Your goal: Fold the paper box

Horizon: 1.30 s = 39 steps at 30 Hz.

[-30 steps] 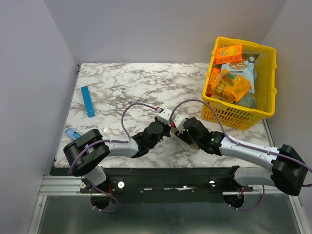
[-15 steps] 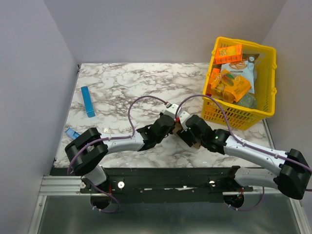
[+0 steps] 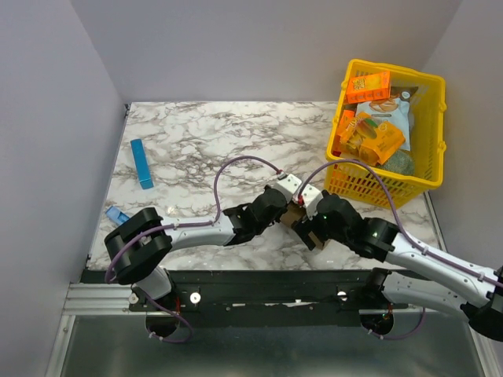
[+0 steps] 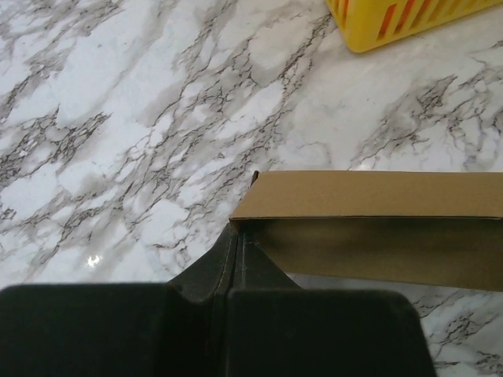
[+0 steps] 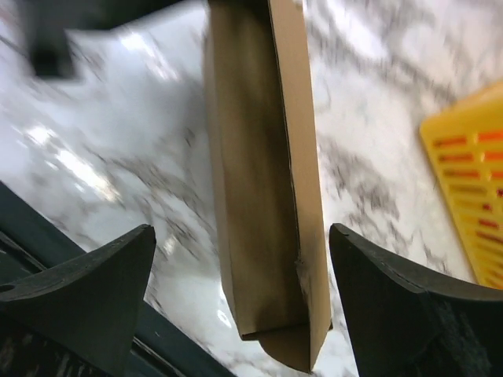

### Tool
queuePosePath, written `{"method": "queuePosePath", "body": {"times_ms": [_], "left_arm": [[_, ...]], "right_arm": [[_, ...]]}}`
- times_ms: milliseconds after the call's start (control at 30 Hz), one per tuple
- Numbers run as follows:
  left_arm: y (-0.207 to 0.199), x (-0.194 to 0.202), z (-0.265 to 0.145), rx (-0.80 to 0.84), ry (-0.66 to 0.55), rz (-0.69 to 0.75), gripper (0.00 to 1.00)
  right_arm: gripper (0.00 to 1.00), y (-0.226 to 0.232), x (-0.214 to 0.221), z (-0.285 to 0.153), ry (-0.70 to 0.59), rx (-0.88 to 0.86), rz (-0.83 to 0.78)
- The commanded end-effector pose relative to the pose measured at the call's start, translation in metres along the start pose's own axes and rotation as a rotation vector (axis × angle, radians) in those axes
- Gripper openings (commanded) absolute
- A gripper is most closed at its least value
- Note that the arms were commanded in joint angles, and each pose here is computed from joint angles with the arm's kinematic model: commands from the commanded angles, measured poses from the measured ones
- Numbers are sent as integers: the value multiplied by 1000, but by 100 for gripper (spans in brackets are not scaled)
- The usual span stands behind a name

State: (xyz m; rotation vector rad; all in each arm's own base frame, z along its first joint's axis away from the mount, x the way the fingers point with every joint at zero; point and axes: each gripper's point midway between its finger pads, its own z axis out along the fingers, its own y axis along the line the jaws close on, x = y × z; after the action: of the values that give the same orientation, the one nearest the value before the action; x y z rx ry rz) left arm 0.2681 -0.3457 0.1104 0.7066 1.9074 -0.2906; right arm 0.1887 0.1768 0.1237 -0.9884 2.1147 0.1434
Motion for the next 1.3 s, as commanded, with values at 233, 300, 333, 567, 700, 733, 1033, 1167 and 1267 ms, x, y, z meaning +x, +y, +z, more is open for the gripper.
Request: {"method": "queuePosePath", "body": {"times_ms": [233, 300, 333, 567, 700, 733, 1033, 1167, 1267], "left_arm": [[27, 103, -18, -57, 354, 183, 0], [34, 99, -20, -97, 344, 179, 0], [36, 97, -20, -107, 337, 177, 0], [55, 81, -30, -208, 283, 166, 0], [63, 70, -33, -254, 274, 166, 0], [65, 69, -34, -268, 272, 167, 0], [77, 58, -42, -346, 244, 155, 0], [74, 57, -43, -355, 240, 172, 0], [73, 56, -43, -360, 241, 183, 0]], "right_arm": [[98, 11, -85, -29, -365, -91, 88], [98, 9, -86, -32, -369, -85, 95], [98, 8, -86, -33, -369, -77, 103], [94, -8, -91, -42, -408, 1, 250], [92, -22, -97, -46, -443, 70, 394], [92, -38, -93, -48, -442, 162, 473], [98, -65, -82, -67, -450, 314, 896], [96, -53, -84, -55, -439, 268, 1051], [96, -39, -80, -39, -392, 230, 1139]]}}
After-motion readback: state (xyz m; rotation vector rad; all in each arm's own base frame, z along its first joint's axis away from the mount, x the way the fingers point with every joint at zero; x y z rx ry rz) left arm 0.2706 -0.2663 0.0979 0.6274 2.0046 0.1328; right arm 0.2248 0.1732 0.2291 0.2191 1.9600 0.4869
